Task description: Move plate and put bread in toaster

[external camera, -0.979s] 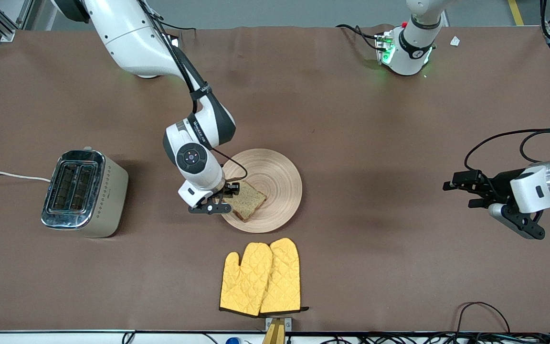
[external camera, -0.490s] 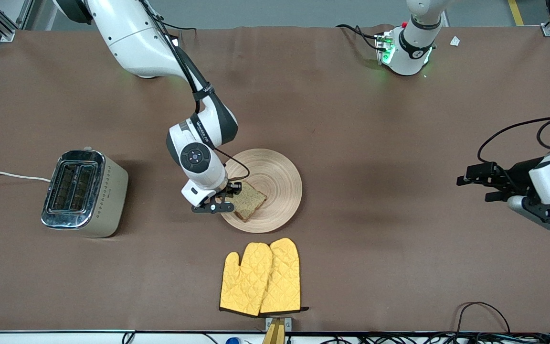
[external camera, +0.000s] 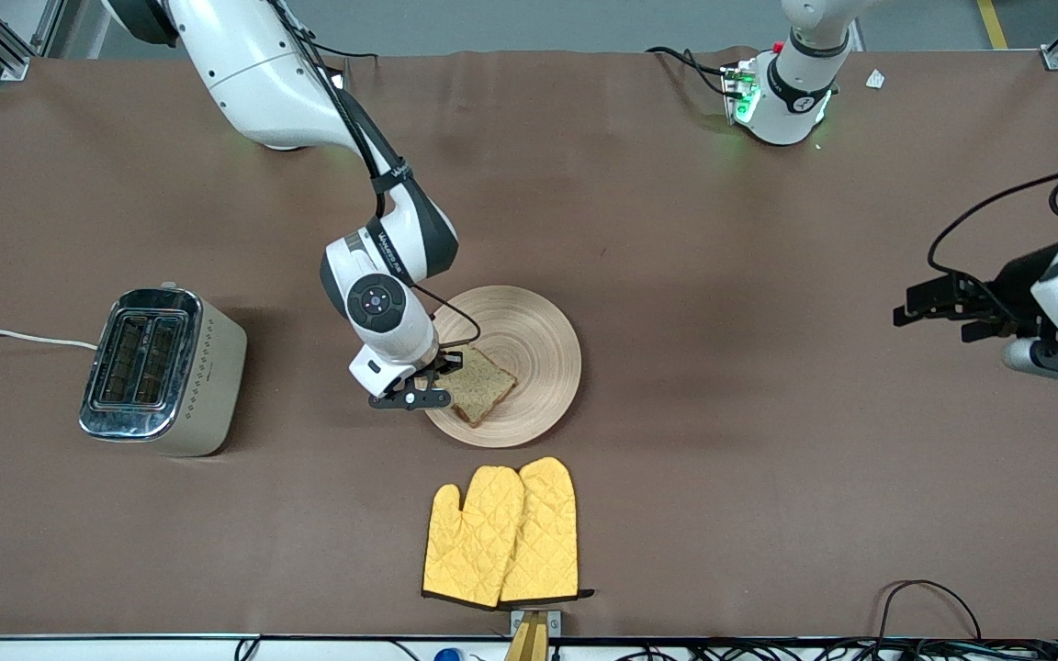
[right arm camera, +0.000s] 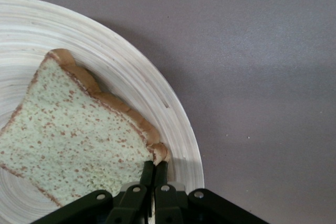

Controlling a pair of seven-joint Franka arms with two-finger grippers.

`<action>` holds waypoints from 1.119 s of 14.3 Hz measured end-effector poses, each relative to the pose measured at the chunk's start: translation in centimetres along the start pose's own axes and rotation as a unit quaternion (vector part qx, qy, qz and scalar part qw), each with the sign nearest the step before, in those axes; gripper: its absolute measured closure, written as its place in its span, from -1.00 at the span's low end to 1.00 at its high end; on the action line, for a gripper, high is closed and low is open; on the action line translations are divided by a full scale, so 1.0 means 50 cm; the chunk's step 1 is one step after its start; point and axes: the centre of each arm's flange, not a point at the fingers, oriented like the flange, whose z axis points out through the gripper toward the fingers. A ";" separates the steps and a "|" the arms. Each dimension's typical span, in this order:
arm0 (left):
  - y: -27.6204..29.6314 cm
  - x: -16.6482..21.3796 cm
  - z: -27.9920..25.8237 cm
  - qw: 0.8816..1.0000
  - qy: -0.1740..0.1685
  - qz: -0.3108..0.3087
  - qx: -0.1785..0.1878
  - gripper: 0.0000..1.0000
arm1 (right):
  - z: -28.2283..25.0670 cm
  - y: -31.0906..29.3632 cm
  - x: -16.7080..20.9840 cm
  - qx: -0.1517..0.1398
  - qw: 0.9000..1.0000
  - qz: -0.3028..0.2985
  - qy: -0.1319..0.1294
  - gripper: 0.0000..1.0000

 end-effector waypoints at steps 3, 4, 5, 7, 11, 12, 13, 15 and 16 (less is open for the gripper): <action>0.055 -0.038 -0.041 0.999 0.012 -0.019 0.045 -1.00 | -0.003 0.000 0.001 0.000 1.000 0.000 0.000 0.93; 0.063 -0.051 -0.057 0.998 0.018 -0.021 0.057 -1.00 | -0.007 0.001 0.003 -0.001 1.000 0.001 -0.001 0.93; 0.066 -0.062 -0.073 0.997 0.024 -0.024 0.067 -1.00 | -0.019 0.003 0.008 -0.001 1.000 0.002 0.000 0.93; 0.060 -0.081 -0.100 0.995 0.034 -0.031 0.085 -1.00 | -0.072 0.018 0.023 -0.005 1.000 0.009 0.002 0.93; 0.045 -0.107 -0.126 0.994 0.042 -0.031 0.091 -1.00 | -0.225 0.064 0.043 -0.056 0.998 0.002 -0.012 0.93; 0.045 -0.118 -0.127 0.994 0.041 -0.032 0.092 -1.00 | -0.267 0.079 0.048 -0.081 0.996 -0.007 -0.021 0.93; 0.046 -0.130 -0.127 0.994 0.038 -0.033 0.093 -1.00 | -0.306 0.097 0.052 -0.104 0.994 -0.022 -0.034 0.93; 0.047 -0.148 -0.123 0.994 0.034 -0.034 0.093 -1.00 | -0.365 0.144 0.062 -0.140 0.987 -0.056 -0.057 0.93; 0.047 -0.151 -0.122 0.994 0.034 -0.038 0.094 -1.00 | -0.387 0.179 0.071 -0.159 0.982 -0.078 -0.069 0.93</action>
